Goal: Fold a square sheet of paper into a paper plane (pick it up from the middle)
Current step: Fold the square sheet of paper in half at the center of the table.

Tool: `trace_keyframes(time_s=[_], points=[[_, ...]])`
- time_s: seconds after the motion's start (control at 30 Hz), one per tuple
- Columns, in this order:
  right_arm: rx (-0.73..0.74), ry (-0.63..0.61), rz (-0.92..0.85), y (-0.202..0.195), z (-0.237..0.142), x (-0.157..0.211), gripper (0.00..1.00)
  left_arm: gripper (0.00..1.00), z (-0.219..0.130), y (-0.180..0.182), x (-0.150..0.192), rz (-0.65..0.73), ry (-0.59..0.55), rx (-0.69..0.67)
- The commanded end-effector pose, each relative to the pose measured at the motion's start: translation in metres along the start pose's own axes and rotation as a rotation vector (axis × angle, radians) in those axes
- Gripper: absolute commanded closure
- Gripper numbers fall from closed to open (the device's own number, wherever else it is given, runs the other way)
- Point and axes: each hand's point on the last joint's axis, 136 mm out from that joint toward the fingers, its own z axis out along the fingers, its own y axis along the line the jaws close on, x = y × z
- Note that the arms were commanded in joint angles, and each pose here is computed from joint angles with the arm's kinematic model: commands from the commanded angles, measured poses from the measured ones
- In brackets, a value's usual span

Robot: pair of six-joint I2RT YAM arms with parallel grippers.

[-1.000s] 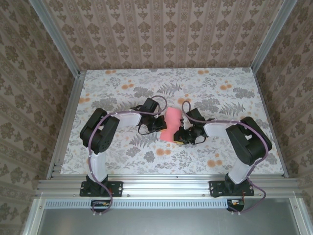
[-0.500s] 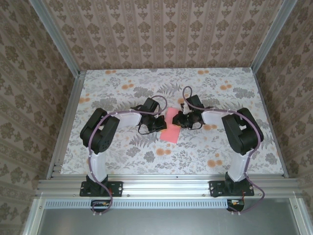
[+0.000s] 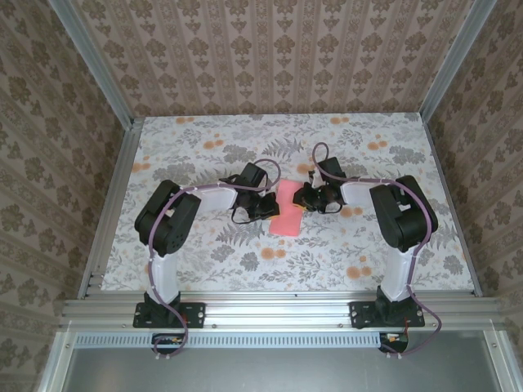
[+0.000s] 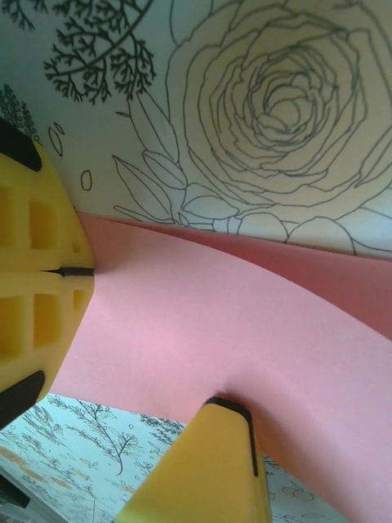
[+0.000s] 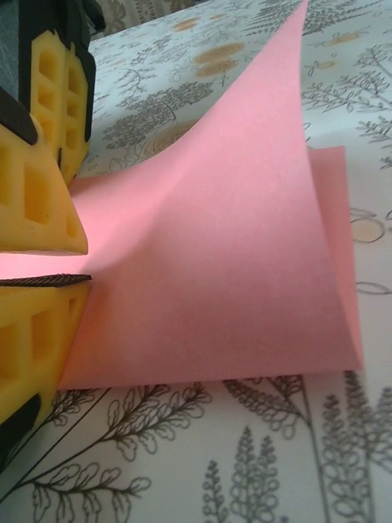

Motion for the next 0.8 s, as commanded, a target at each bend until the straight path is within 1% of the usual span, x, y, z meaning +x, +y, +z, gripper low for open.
trace_keyframes(time_s=[0.0, 0.17, 0.37, 0.43, 0.63, 0.77], points=[[-0.025, -0.064, -0.031, 0.021, -0.01, -0.028, 0.83, 0.97, 0.022, 0.079, 0.045, -0.084, 0.137, -0.265], [0.029, -0.066, -0.001, -0.001, 0.006, -0.037, 0.84, 0.97, 0.021, 0.079, 0.046, -0.079, 0.142, -0.27], [0.089, -0.064, 0.04, -0.028, 0.015, -0.036, 0.84, 0.97, 0.02, 0.081, 0.047, -0.077, 0.144, -0.277], [0.081, -0.071, 0.04, -0.026, 0.012, -0.039, 0.84, 0.97, 0.02, 0.081, 0.048, -0.076, 0.145, -0.278], [0.022, -0.11, -0.017, 0.006, -0.007, -0.053, 0.83, 0.97, 0.019, 0.082, 0.048, -0.074, 0.146, -0.282], [0.072, -0.1, -0.005, -0.011, -0.002, -0.053, 0.83, 0.97, 0.02, 0.083, 0.049, -0.072, 0.148, -0.283]])
